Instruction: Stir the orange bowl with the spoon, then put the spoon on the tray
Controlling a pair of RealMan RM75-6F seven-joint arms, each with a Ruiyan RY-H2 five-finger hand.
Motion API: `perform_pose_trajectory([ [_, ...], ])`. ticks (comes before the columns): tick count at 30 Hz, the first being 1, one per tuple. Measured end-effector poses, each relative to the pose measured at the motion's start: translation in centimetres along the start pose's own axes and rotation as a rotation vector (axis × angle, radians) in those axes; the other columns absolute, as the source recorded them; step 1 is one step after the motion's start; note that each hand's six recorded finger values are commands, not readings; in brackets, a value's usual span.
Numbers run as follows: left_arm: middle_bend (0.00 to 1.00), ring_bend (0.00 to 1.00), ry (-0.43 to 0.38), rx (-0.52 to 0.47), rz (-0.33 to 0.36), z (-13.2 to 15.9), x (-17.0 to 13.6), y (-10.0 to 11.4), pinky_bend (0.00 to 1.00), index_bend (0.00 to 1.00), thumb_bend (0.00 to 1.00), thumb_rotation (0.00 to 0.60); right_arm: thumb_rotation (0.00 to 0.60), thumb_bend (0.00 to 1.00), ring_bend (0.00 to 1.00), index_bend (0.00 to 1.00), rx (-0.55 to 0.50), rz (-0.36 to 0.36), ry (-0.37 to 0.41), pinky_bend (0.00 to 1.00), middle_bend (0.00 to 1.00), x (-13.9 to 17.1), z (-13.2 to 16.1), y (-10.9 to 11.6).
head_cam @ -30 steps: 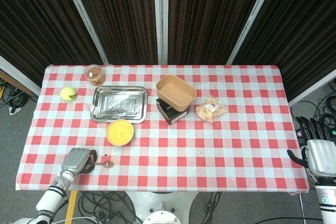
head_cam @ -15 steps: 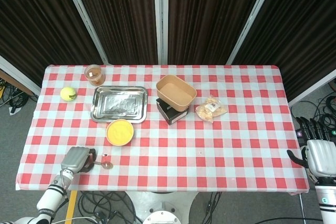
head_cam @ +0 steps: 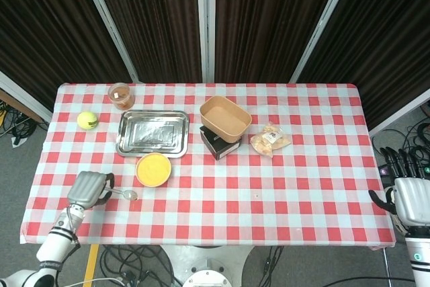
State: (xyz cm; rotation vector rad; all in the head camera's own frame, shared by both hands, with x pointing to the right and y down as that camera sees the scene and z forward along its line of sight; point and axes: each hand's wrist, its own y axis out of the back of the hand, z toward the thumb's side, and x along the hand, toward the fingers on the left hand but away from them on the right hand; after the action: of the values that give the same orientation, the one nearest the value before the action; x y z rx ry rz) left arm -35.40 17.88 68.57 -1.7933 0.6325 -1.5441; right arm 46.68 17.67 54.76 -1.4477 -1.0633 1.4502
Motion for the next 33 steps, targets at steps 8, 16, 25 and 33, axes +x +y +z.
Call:
perform_pose_trajectory([
  [8,0.96,0.93,-0.081,0.286,0.138,2.1,3.1,4.8,1.00,0.66,0.43,0.600,0.600,0.15,0.00,0.00,0.028,-0.048,0.010,0.06,0.08,-0.3,0.1,1.7],
  [16,0.96,0.93,-0.136,0.536,0.217,5.3,6.4,6.6,1.00,0.67,0.43,0.600,0.600,0.15,0.00,0.00,0.025,-0.042,0.006,0.06,0.08,-0.2,0.1,1.7],
  [25,0.96,0.93,-0.132,0.737,0.250,7.1,7.4,6.1,1.00,0.67,0.44,0.600,0.600,0.15,0.00,0.00,0.016,-0.032,-0.006,0.06,0.08,0.1,-0.2,1.4],
  [33,0.96,0.94,-0.111,0.797,0.271,8.1,7.7,5.3,1.00,0.67,0.44,0.600,0.600,0.15,0.00,0.00,0.010,-0.025,-0.012,0.06,0.08,0.3,-0.4,1.1],
])
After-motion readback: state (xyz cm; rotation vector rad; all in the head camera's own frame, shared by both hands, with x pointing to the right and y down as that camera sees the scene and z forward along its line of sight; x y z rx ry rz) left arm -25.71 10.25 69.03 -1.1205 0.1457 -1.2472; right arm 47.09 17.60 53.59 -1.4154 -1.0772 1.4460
